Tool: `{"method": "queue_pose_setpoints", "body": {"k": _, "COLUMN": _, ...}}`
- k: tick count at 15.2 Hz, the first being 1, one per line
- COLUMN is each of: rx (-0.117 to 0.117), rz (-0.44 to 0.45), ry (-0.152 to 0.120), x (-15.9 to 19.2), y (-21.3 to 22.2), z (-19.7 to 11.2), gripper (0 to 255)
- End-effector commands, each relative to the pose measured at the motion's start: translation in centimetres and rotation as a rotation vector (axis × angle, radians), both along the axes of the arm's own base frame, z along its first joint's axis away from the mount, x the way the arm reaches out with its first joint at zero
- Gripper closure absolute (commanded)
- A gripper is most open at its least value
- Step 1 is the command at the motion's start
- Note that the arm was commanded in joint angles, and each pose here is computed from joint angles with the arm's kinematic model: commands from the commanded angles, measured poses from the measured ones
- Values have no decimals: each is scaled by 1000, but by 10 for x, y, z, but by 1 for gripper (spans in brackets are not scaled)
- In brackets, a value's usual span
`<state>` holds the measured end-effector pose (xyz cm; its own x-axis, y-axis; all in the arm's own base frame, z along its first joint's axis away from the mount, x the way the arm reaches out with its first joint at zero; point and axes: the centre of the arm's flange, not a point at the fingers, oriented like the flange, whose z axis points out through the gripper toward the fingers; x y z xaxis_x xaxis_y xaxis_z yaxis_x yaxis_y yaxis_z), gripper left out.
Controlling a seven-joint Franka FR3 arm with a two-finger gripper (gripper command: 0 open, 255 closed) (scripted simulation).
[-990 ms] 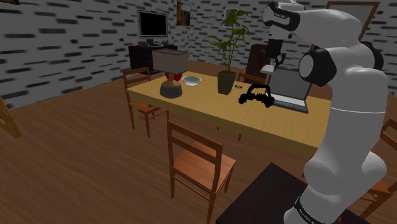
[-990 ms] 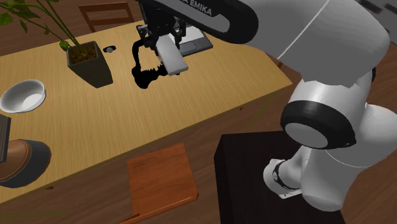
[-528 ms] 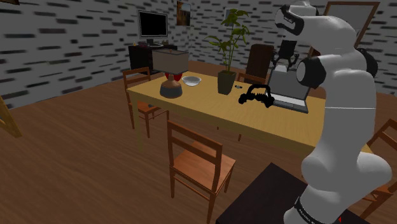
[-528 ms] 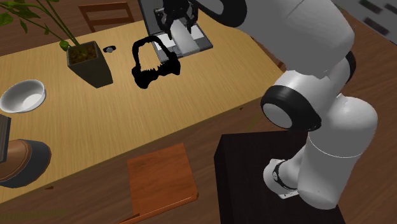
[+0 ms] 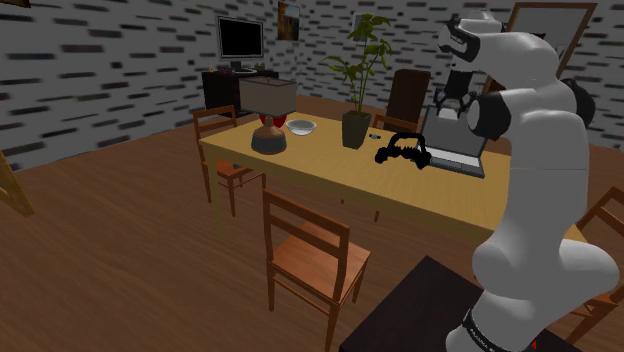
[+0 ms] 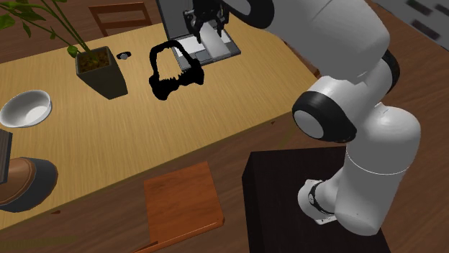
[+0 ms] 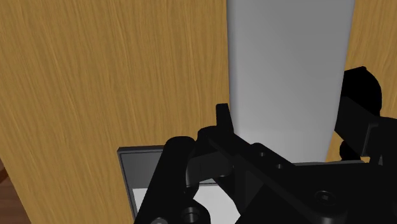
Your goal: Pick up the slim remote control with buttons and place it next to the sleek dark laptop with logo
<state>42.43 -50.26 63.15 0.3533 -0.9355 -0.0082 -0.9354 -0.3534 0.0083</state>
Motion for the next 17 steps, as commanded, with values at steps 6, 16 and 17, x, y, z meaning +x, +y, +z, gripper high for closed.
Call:
{"method": "queue_pose_setpoints", "body": {"k": 6, "rx": -1, "rz": 0, "ry": 0, "x": -1, "y": 0, "z": -37, "gripper": 255}}
{"method": "queue_pose_setpoints", "body": {"k": 16, "rx": -1, "rz": 0, "ry": 0, "x": -1, "y": 0, "z": -90, "gripper": 255}}
{"method": "queue_pose_setpoints", "body": {"k": 17, "rx": -1, "rz": 0, "ry": 0, "x": -1, "y": 0, "z": -95, "gripper": 255}}
